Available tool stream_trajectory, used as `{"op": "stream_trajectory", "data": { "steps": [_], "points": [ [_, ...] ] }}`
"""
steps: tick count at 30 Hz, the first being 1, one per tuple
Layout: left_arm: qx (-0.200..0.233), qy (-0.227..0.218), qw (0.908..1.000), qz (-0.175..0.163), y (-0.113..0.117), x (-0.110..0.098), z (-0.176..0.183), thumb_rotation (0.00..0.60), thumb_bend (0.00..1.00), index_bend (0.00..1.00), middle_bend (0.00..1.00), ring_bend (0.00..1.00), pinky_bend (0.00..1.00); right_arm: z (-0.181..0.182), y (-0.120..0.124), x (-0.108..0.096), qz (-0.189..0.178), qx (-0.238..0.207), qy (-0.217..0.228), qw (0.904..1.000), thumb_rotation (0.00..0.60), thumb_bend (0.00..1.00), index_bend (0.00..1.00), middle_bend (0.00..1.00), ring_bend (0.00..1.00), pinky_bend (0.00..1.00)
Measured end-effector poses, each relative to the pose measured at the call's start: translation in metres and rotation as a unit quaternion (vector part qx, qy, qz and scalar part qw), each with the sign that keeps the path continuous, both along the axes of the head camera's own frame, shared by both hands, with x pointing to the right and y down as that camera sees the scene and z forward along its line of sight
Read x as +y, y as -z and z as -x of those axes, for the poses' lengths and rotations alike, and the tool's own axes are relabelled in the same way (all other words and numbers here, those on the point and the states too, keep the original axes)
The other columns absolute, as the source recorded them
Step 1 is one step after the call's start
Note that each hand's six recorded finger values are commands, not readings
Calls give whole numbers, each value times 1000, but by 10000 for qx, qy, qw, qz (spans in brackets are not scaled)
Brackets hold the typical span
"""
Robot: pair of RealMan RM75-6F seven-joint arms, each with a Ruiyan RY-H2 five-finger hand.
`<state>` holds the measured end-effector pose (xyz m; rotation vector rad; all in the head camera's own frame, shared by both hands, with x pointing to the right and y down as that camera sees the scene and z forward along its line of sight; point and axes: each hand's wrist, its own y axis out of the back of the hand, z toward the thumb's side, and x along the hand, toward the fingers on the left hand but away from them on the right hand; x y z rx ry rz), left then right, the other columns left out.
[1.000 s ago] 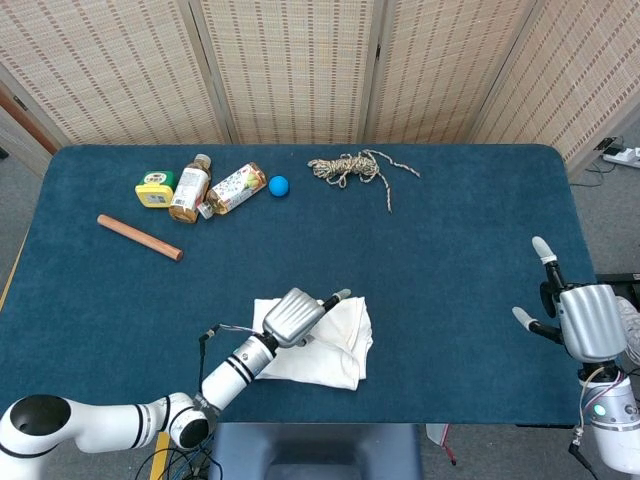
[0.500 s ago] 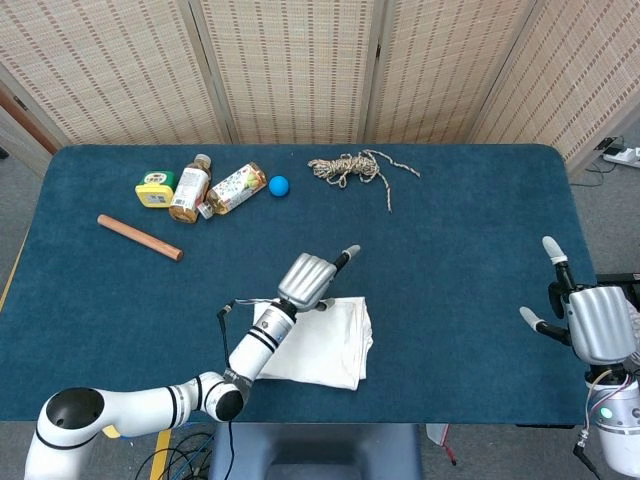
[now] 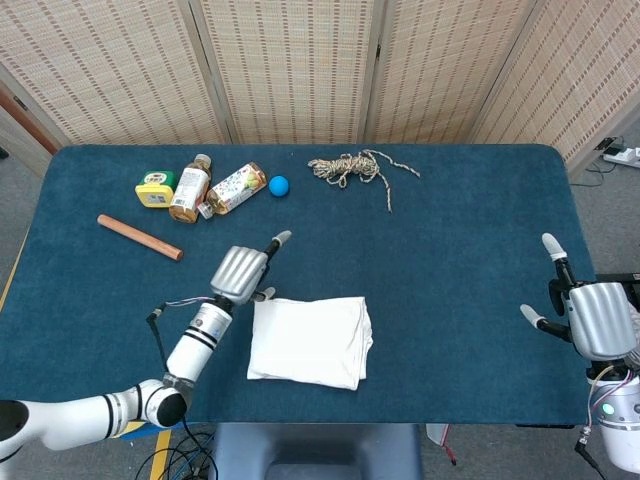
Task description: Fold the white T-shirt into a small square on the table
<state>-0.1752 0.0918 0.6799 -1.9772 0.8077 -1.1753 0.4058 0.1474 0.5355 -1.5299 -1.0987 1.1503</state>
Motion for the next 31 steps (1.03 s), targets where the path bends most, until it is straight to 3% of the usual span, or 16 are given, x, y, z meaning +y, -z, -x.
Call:
{"op": "stream_trajectory", "data": {
  "steps": [3, 7, 15, 23, 31],
  "points": [
    [-240, 289, 9993, -58, 9, 0, 43, 600, 244, 134, 754, 654, 829, -3, -3, 0, 180, 86, 36, 9998, 600, 199, 74, 759, 837, 929],
    [-521, 782, 9955, -130, 23, 8, 102, 600, 244, 162, 650, 558, 760, -7, -8, 1, 494, 197, 83, 9986, 600, 268, 85, 577, 633, 724],
    [-1118, 1501, 9819, -302, 52, 43, 204, 600, 244, 176, 531, 449, 610, -14, -15, 8, 1016, 219, 245, 9943, 600, 318, 86, 344, 326, 449],
    [-1444, 1924, 9697, -418, 80, 89, 263, 600, 244, 187, 464, 380, 527, -18, -25, 19, 1479, 56, 277, 9886, 600, 337, 86, 279, 233, 350],
    [-1513, 2104, 9640, -587, 99, 123, 281, 600, 243, 192, 453, 370, 507, -19, -28, 26, 1496, 20, 80, 9887, 600, 336, 86, 269, 227, 343]
  ]
}}
